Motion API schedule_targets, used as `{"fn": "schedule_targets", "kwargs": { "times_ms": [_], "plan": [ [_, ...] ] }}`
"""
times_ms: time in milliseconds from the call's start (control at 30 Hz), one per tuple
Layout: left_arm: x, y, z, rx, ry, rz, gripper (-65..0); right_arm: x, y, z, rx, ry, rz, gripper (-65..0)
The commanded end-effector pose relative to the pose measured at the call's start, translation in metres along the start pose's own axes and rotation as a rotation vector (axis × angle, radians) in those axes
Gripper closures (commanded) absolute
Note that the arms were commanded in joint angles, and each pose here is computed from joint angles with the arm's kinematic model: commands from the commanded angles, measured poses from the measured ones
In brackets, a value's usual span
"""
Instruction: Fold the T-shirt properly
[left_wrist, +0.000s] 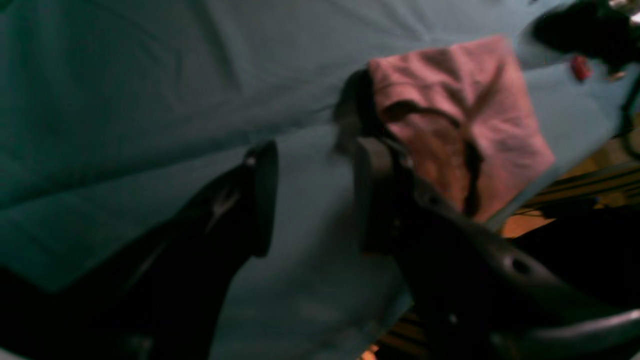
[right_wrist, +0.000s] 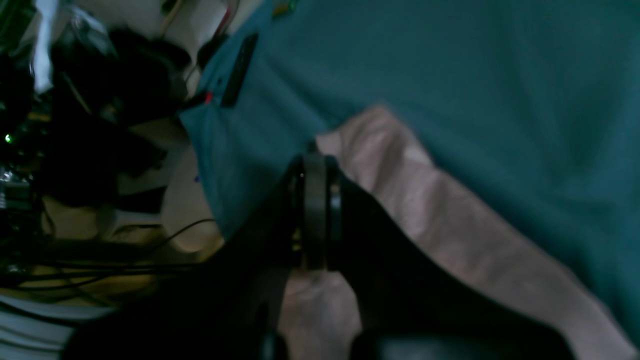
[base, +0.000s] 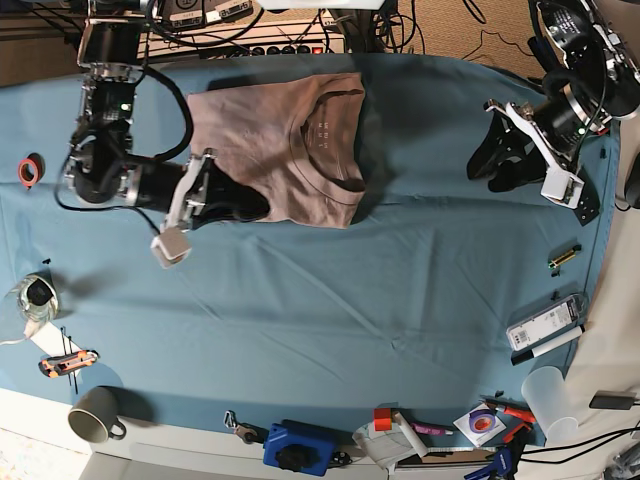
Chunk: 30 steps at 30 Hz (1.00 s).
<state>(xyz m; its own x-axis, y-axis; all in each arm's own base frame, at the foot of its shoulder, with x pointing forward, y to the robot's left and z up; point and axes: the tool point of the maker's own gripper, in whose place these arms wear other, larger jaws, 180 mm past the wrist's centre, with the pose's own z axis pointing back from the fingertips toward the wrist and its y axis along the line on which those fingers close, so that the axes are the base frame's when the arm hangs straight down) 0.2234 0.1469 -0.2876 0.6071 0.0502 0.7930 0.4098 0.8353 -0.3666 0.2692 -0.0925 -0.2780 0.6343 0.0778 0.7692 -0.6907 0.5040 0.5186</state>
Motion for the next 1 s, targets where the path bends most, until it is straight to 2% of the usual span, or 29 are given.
{"fn": "schedule_targets", "kwargs": {
  "times_ms": [0, 100, 233, 400, 500, 600, 833, 967],
  "plan": [
    [0.009, 0.001, 0.003, 0.009, -0.028, -0.010, -23.3, 0.013, 0.002, 0.010, -0.011, -0.047, 0.032, 0.0],
    [0.000, 0.010, 0.003, 0.064, 0.013, 0.010, -18.7, 0.008, -0.002, 0.027, -0.078, -0.061, 0.031, 0.0],
    [-0.007, 0.018, 0.005, 0.109, 0.045, 0.034, 0.0, -0.005, -0.001, 0.053, -0.167, -0.071, 0.023, 0.0],
    [-0.033, 0.026, 0.012, 0.171, 0.132, 0.057, 0.0, -0.033, 0.001, 0.086, -0.324, -0.008, 0.024, 0.0],
    [-0.053, 0.033, 0.020, 0.232, 0.195, 0.113, 0.0, -0.045, 0.010, 0.101, -0.373, 0.019, 0.022, 0.0],
    [-0.070, 0.038, 0.028, 0.276, 0.255, 0.117, 0.0, -0.060, 0.013, 0.114, -0.430, 0.067, 0.012, 0.0],
    [-0.105, 0.057, 0.052, 0.422, 0.412, 0.099, 0.0, -0.112, 0.028, 0.128, -0.453, 0.202, -0.096, 0.0],
    [-0.127, 0.054, 0.067, 0.436, 0.486, 0.111, 0.0, -0.145, 0.042, 0.136, -0.455, 0.293, -0.169, 0.0]
  ]
}}
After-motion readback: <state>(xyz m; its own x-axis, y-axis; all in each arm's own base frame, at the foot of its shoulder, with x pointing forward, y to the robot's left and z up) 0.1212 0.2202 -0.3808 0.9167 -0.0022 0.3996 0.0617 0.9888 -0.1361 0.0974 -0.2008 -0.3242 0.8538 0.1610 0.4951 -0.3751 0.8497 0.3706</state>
